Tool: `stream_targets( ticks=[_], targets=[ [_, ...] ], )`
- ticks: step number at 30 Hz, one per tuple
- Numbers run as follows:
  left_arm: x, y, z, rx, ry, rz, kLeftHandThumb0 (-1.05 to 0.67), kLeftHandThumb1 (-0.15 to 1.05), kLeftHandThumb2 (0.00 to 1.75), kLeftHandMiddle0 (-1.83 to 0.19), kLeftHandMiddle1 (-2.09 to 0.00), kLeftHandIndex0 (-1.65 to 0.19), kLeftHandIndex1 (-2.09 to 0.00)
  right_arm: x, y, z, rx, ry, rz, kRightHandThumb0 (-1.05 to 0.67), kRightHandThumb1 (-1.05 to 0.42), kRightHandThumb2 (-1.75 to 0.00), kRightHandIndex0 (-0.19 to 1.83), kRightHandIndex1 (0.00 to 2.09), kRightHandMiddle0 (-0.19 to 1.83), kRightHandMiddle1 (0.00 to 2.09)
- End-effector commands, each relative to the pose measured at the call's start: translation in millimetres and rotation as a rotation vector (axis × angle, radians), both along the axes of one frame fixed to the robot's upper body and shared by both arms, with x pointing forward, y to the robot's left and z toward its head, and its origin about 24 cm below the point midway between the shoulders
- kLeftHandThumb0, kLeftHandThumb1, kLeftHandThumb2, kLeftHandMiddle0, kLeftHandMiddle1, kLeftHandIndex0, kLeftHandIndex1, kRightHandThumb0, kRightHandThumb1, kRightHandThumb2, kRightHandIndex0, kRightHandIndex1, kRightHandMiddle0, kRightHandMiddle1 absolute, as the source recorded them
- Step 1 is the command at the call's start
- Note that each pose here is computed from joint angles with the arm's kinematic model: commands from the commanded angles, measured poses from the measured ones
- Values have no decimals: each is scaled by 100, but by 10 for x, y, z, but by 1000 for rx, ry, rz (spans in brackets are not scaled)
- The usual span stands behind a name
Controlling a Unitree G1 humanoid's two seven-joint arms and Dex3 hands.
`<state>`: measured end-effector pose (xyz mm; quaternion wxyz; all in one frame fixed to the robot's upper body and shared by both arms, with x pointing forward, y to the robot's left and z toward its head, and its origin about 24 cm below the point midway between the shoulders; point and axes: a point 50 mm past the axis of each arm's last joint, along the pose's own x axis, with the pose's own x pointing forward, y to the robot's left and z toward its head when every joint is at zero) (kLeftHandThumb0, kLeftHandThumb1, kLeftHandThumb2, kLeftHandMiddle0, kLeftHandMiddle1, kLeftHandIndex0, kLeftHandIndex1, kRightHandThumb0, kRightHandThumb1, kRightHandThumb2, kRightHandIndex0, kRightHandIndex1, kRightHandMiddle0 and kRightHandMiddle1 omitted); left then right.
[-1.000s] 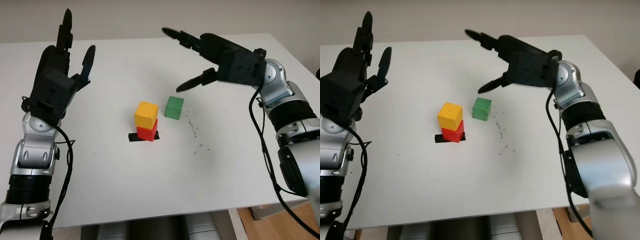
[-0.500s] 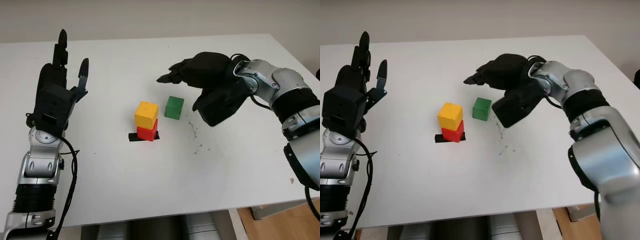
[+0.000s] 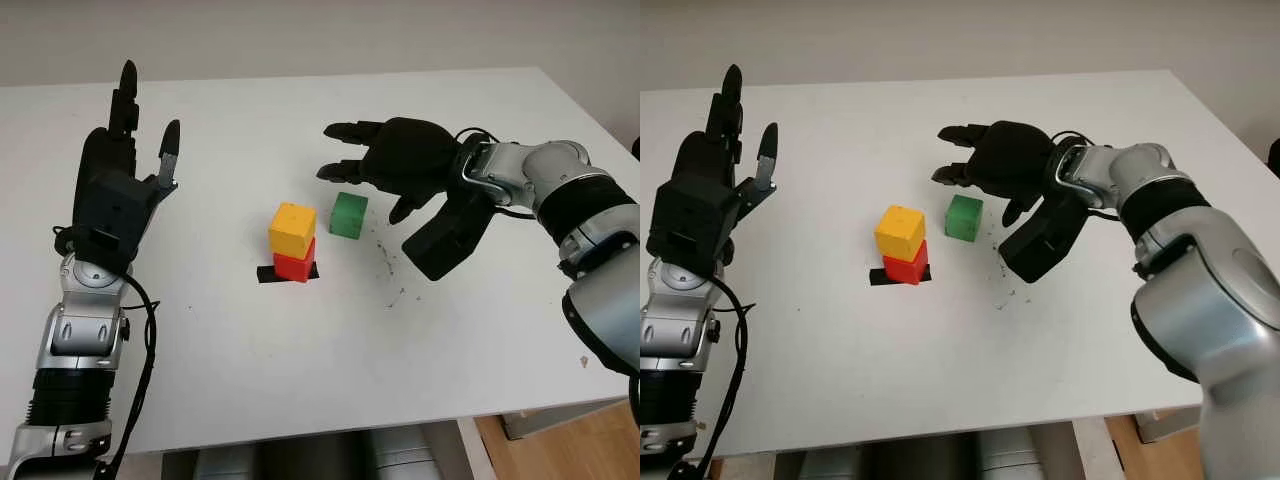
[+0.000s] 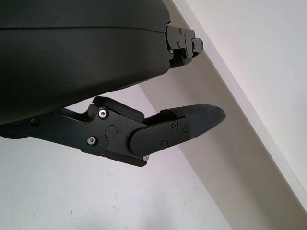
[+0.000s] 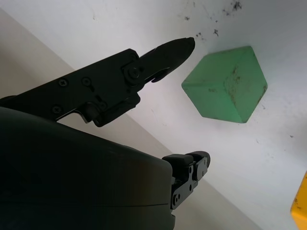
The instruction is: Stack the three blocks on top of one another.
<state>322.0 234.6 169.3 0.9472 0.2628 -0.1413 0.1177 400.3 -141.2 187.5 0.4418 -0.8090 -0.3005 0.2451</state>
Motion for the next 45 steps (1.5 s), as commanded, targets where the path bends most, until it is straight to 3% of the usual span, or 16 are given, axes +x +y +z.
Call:
stream_targets(
  ticks=[1,21,36,45],
  targets=[
    [-20,-6,39,18,-13,-3,-55,105,65,1,-6,3,-7,10,29,36,28,-11,4,-49,-84,-5,6,7,34,10],
    [-44,-32,64,19,3,4,-55,105,65,2,-5,5,-6,-5,100,-249,154,160,-78,-44,-85,-6,9,5,42,9],
    [-57,-42,40,6,18,1,-61,105,61,1,-6,4,-6,-19,54,-409,133,171,-115,-35,-86,-6,11,6,50,11],
    [-64,-44,29,-13,30,-2,-60,105,60,0,-6,5,-6,-13,17,-373,135,119,-104,-32,-87,-6,15,7,63,17]
  ],
)
